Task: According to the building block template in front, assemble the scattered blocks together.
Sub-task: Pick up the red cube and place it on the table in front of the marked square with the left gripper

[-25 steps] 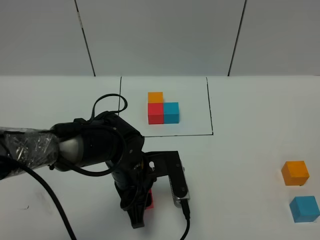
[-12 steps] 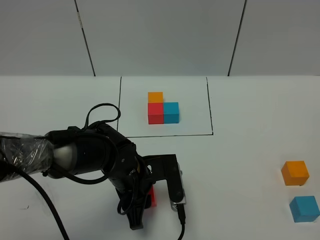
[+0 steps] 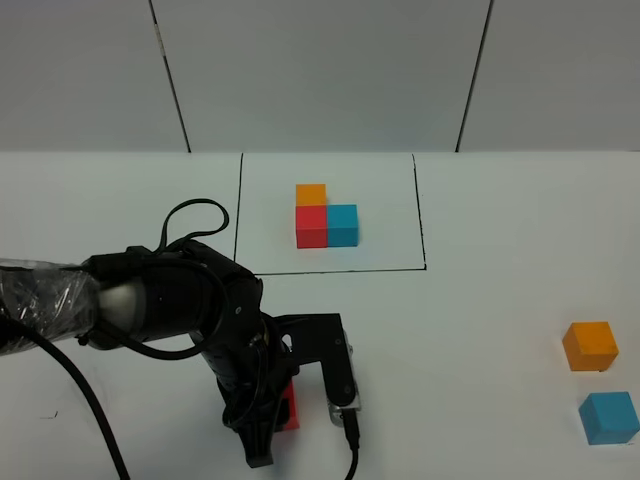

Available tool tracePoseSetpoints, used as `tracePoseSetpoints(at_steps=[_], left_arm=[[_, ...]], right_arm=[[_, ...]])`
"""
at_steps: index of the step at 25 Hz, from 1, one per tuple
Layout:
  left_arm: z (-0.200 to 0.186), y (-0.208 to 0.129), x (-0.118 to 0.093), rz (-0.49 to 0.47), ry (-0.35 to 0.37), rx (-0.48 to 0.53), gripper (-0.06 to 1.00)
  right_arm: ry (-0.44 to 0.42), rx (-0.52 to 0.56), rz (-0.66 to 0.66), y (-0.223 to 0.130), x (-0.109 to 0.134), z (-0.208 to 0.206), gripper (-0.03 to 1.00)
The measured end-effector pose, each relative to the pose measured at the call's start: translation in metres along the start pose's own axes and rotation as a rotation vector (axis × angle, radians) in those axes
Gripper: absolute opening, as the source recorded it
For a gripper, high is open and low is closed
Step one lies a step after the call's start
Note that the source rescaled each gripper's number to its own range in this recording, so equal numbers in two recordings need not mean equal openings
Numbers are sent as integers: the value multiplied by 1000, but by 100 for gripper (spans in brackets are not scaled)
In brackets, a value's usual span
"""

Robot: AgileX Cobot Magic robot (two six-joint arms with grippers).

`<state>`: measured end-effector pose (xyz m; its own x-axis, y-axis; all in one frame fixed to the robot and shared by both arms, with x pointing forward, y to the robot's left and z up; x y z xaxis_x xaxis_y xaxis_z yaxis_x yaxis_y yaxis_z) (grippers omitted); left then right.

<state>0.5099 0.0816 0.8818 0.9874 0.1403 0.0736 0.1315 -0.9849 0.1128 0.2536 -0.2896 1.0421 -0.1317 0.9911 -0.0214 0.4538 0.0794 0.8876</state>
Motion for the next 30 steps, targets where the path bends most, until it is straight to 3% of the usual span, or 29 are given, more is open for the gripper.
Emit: tracePoseSetpoints(at_steps=[26, 28, 30], left_arm=[[13, -6, 2, 22, -39, 33, 0], [14, -6, 2, 23, -41, 35, 9], [19, -9, 0, 20, -60, 53, 35]], right_arm=[[0, 0, 0, 0, 0, 0, 54], [0, 0, 0, 0, 0, 0, 54], [0, 0, 0, 0, 0, 0, 54]])
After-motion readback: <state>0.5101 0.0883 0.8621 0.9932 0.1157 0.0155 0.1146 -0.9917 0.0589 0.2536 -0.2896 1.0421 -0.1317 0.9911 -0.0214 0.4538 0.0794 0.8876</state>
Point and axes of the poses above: a point on each arm's last joint axis where the gripper is mounted, z pointing out along that axis toward the gripper, x along the wrist's bending axis when the last joint is at zero, y = z × x, the point moved 2 cm from there along z, pointing out along that axis toward the gripper, and after that the axes turned 1 degree about z, right-handed, at the moved point
